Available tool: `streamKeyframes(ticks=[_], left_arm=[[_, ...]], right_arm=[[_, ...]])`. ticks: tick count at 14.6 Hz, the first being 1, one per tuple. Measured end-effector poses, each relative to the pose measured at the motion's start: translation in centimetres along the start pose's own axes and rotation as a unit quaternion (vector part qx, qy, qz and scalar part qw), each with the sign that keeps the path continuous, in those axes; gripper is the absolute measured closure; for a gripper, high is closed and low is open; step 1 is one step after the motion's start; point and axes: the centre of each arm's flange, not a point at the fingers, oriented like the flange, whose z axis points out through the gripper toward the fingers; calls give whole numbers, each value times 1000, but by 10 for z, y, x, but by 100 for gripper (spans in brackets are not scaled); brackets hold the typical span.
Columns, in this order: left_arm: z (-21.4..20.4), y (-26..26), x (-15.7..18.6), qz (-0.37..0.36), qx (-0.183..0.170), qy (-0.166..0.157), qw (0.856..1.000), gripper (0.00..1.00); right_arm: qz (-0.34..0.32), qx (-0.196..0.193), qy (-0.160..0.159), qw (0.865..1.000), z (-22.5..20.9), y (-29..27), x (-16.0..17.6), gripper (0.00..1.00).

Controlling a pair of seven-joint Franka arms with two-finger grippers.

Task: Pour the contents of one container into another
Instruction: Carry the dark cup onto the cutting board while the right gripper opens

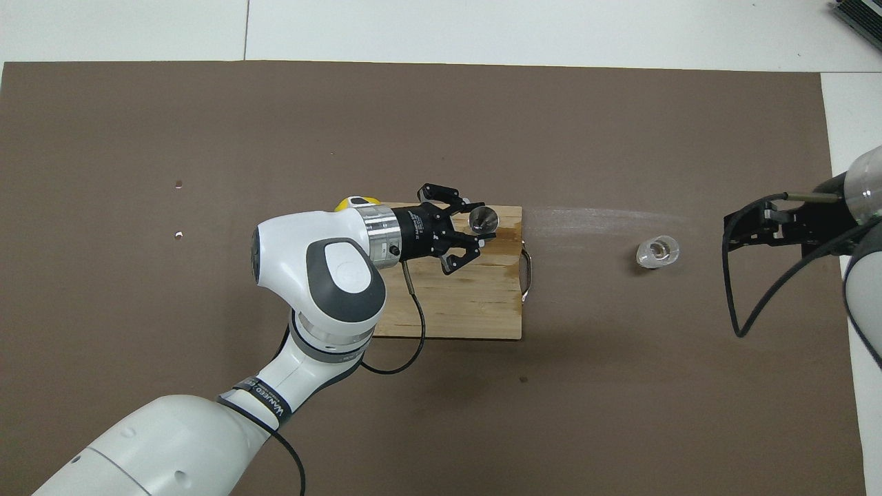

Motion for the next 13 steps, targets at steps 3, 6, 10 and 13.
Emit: streamKeyframes(ticks=[3, 6, 10, 13], left_arm=[[2, -3, 0, 1, 2, 1, 1000, 50], [4, -5, 1, 1, 5, 3, 1000, 50], [4, -6, 5, -1, 6, 5, 1000, 50], [4, -6, 5, -1, 6, 5, 1000, 50]], right_arm=[[29, 0, 2, 1000, 0, 0, 0, 15], [88, 4, 10, 996, 2, -1, 5, 23], [173, 16, 12, 985, 18, 9, 24, 20], [249, 41, 25, 967, 29, 39, 43, 7]])
